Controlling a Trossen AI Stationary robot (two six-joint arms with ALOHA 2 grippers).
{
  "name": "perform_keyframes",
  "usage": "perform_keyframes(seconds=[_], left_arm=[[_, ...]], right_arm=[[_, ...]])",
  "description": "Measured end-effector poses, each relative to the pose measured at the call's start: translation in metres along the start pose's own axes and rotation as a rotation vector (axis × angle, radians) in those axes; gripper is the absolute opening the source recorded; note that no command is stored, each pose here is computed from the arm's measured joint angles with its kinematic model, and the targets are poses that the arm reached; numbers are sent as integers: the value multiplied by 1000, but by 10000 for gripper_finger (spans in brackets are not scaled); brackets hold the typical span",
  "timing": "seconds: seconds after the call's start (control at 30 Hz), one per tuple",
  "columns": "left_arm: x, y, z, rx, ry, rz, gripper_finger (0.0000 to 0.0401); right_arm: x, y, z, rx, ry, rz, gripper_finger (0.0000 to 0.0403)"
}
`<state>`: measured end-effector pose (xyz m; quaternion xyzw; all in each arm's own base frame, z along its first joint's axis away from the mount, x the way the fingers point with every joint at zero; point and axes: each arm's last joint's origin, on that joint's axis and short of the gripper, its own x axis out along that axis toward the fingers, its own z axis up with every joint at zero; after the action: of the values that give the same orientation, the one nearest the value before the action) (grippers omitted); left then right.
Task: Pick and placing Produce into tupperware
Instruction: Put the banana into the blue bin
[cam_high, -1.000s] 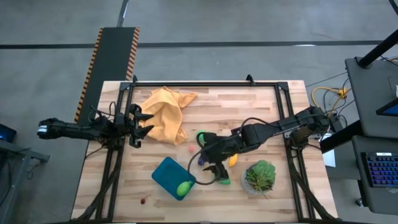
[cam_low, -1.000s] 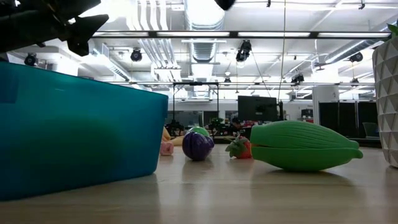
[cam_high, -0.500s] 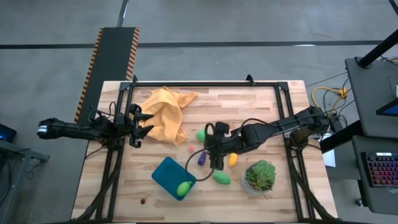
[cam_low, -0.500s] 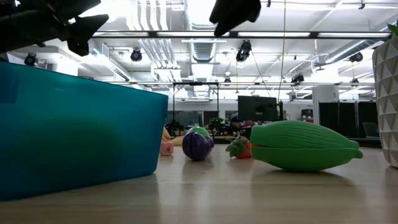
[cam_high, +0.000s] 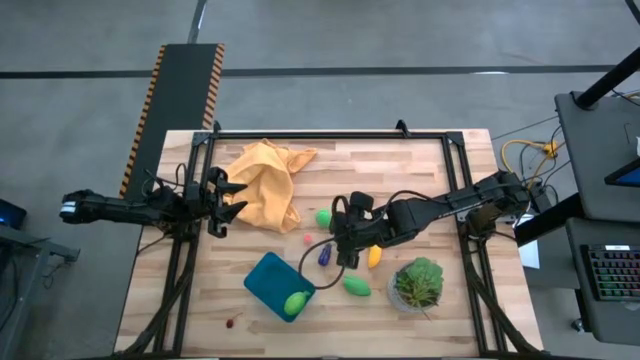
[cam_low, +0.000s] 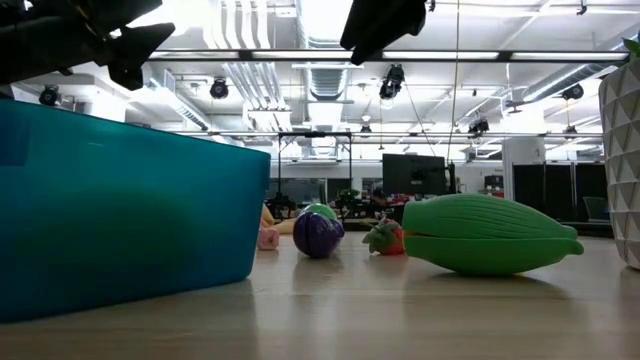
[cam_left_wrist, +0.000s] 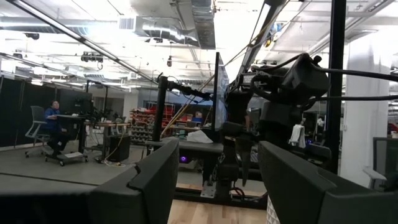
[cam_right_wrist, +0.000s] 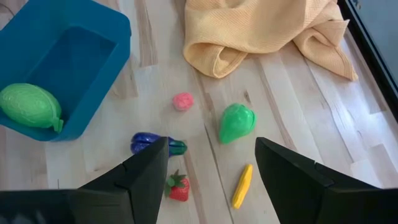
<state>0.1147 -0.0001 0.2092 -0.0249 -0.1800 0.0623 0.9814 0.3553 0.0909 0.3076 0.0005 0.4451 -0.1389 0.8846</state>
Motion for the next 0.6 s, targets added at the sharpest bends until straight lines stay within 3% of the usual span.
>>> perform_keyframes(seconds=[0.17,0.4,0.6], left_arm=[[0,0,0,0,0,0,206],[0,0,0,0,0,0,206],[0,0,0,0,0,0,206]], right_arm=[[0,-1,-3,-29,28,-10,233],[-4,-7,-19,-32,180,-73,231],[-28,0,-27,-157,167,-44,223]])
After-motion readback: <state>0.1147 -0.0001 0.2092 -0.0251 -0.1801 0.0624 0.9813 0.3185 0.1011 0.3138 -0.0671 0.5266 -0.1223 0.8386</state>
